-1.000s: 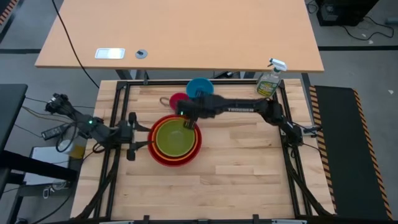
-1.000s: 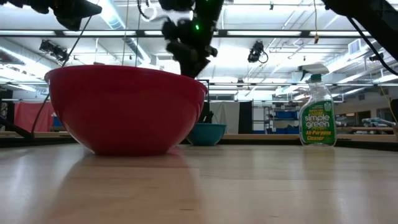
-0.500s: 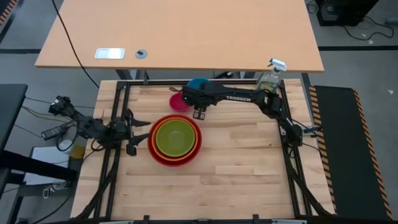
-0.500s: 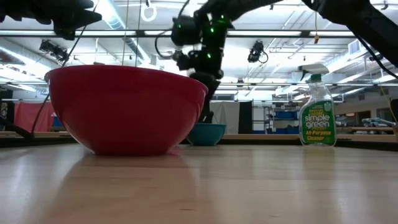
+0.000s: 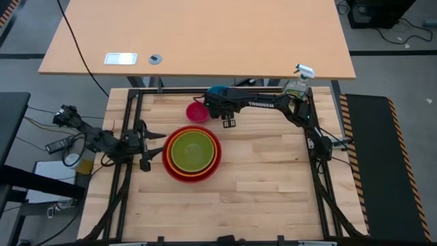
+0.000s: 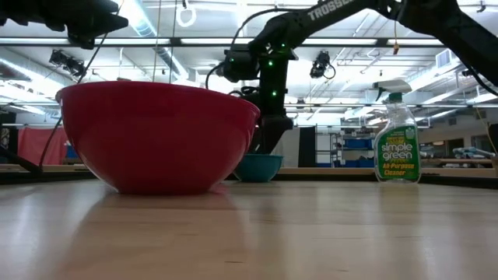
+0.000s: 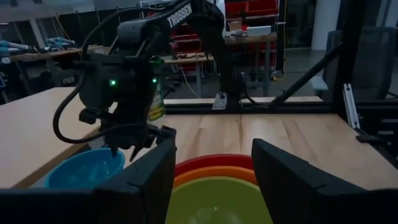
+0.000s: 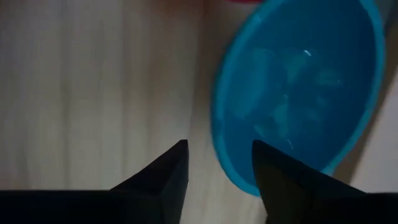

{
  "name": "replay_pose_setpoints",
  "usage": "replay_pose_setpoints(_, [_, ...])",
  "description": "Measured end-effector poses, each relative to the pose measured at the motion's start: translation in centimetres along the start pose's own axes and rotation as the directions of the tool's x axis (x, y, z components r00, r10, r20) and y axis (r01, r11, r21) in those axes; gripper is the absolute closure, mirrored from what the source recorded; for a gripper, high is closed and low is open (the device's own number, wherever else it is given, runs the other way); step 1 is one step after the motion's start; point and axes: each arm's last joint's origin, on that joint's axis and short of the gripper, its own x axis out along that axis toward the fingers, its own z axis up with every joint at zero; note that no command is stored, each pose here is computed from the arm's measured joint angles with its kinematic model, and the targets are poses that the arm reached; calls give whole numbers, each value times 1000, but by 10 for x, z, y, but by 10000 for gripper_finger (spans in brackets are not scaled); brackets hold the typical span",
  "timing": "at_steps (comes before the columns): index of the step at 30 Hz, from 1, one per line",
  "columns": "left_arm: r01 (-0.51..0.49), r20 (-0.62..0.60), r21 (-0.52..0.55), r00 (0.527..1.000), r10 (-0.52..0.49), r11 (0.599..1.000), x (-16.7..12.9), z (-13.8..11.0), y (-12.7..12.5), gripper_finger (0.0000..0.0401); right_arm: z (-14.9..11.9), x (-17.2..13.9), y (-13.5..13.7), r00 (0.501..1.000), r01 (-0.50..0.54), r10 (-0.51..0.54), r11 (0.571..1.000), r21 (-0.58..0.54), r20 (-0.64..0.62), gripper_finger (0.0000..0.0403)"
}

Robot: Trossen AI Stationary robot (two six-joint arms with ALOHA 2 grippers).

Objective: Nest bowls inside each other
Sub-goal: Stack the blue bowl on top of the green bowl

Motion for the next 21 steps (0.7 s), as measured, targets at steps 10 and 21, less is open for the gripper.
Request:
replay_pose_setpoints(10, [-98, -28, 63, 995, 100, 993, 8, -8, 7, 186, -3, 24, -10, 1000, -3, 3, 999, -54, -11, 151])
replay_pose_setpoints(21, [-144, -63, 74, 987, 149, 987, 12, -21, 10, 186, -7, 34, -15, 998, -61, 61, 998, -28, 3, 244])
